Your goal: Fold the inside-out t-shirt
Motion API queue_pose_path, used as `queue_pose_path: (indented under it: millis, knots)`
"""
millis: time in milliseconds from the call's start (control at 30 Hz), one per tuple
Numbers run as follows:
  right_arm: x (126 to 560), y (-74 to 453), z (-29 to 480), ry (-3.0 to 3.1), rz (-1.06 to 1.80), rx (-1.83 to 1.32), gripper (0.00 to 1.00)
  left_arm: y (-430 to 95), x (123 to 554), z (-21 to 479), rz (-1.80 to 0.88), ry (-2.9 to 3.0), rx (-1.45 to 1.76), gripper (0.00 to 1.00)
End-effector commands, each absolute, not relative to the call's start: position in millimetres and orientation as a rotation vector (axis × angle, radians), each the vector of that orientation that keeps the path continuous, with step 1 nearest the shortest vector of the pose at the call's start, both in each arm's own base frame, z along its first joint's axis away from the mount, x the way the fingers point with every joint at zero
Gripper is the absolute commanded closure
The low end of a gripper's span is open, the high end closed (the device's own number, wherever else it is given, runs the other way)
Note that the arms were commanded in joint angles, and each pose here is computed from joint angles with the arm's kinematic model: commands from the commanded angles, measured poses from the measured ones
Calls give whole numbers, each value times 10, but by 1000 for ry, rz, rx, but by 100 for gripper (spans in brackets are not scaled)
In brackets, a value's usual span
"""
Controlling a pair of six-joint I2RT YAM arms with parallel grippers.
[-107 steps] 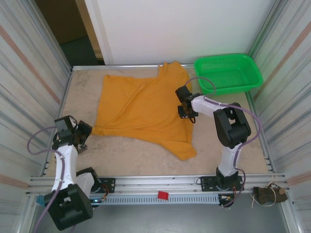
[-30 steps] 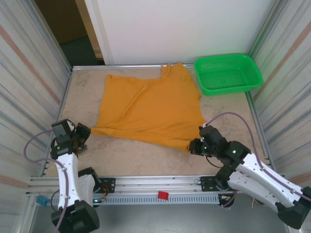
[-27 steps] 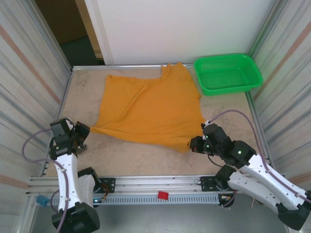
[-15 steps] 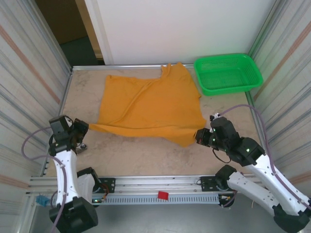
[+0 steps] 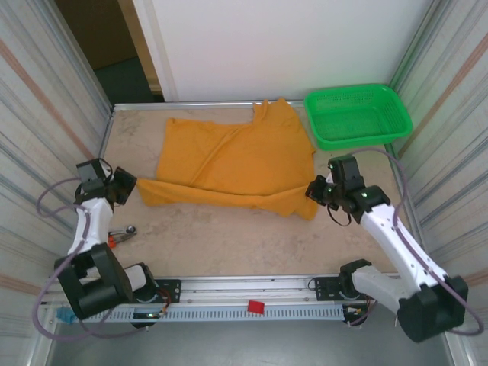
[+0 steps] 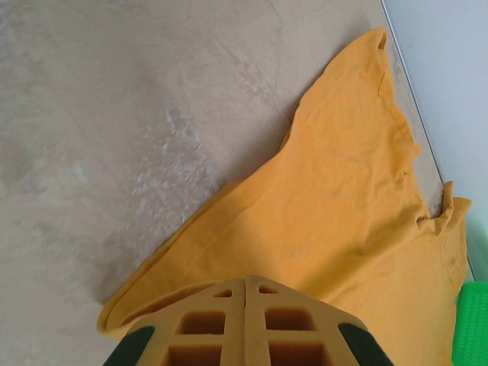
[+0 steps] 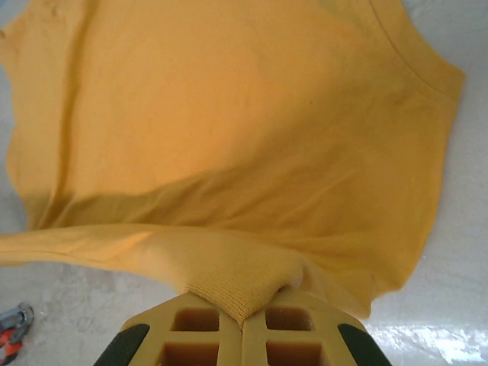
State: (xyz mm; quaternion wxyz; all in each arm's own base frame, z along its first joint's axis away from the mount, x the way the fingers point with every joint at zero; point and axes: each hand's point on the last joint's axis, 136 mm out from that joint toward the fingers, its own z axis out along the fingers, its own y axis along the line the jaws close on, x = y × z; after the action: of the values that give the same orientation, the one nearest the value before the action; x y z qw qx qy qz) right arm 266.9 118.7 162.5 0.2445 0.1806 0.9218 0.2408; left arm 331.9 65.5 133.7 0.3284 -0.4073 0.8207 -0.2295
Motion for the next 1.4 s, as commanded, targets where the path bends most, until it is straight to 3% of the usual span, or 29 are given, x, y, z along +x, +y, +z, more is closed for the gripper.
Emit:
queue_pose_path:
  millis: [0, 733, 833, 900, 1000, 1033, 1200, 1367]
  knots:
    - [3018, 1282, 1828, 2444, 696, 406, 100, 638, 3595, 1464, -635, 2143, -938, 98]
    - [4001, 1041, 1333, 2509, 587, 546, 100, 437, 4297, 1092, -595, 2279, -855, 99]
    - [4138, 1016, 1230, 2526, 552, 565, 100, 415, 4404, 1032, -598, 2293, -847, 97]
    - [4238, 1018, 1161, 2538, 539, 571, 100, 393, 4489, 995, -604, 2304, -830, 89]
    - [4289, 1018, 1136, 2552, 519, 563, 66, 360, 4574, 983, -608, 2317, -795, 72]
    - [4283, 1018, 1163, 2548, 521, 557, 59, 362, 4594, 1005, -610, 2312, -783, 69]
    - [4089, 1006, 1439, 2511, 510, 499, 57, 374, 4587, 1249, -577, 2291, -713, 64]
    - [3712, 1098, 1487, 2520, 535, 473, 57, 231, 4289, 1498, -611, 2247, -699, 64]
